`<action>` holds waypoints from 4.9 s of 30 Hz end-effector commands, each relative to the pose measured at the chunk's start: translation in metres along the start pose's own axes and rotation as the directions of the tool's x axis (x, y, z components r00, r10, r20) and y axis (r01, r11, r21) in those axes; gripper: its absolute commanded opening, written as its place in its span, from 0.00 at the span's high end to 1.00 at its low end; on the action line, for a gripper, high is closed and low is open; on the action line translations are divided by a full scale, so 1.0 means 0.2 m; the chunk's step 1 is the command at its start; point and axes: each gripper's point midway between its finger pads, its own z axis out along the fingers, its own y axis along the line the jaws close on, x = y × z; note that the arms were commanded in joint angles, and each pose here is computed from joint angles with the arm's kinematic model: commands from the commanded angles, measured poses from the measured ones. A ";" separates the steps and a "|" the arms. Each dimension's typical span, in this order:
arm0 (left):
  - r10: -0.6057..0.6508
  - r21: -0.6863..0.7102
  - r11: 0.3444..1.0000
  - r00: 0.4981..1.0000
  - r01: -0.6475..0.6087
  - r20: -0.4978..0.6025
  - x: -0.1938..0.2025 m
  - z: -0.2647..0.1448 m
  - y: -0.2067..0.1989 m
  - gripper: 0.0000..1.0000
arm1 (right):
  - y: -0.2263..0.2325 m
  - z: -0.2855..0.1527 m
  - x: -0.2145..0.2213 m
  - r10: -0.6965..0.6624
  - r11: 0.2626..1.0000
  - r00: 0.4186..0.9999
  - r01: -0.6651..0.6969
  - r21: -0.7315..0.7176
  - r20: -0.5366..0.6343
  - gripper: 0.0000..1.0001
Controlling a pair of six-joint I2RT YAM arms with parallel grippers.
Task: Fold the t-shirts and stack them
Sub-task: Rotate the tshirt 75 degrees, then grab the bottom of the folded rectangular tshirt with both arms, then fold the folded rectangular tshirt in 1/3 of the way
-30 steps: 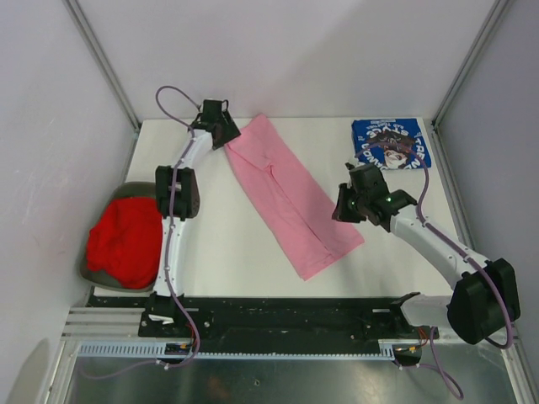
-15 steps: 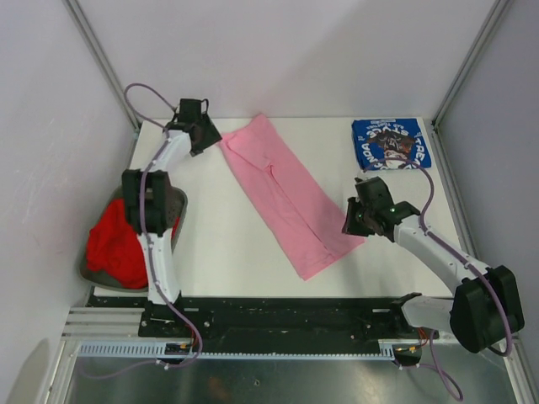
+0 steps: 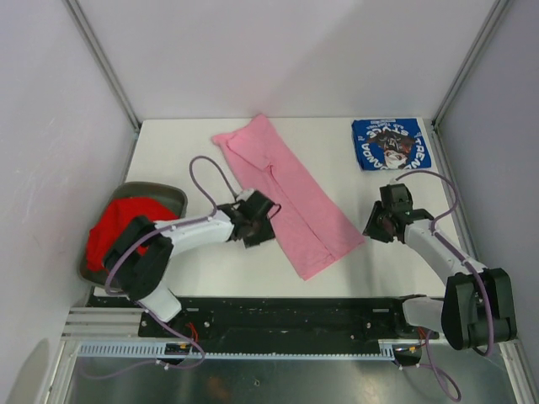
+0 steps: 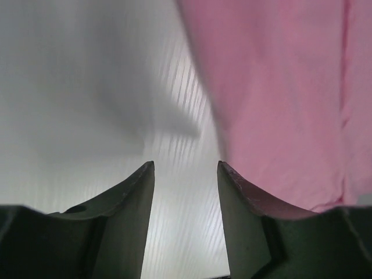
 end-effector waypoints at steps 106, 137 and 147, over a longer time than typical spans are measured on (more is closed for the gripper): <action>-0.005 -0.004 1.000 0.976 0.004 -0.219 0.72 -0.36 0.54 0.91 | 0.48 -0.08 0.89 -0.282 0.931 0.933 0.209 -0.298 -0.224 0.79; -0.116 0.139 0.985 0.986 0.099 0.121 0.01 -0.47 0.30 1.00 | 1.07 -0.23 0.22 -0.312 0.885 0.949 0.311 -0.347 0.054 1.00; -0.161 0.119 0.982 0.975 0.144 0.154 -0.44 -0.21 0.19 1.00 | 1.29 0.12 -0.16 -0.220 0.901 0.970 0.242 -0.359 0.102 1.00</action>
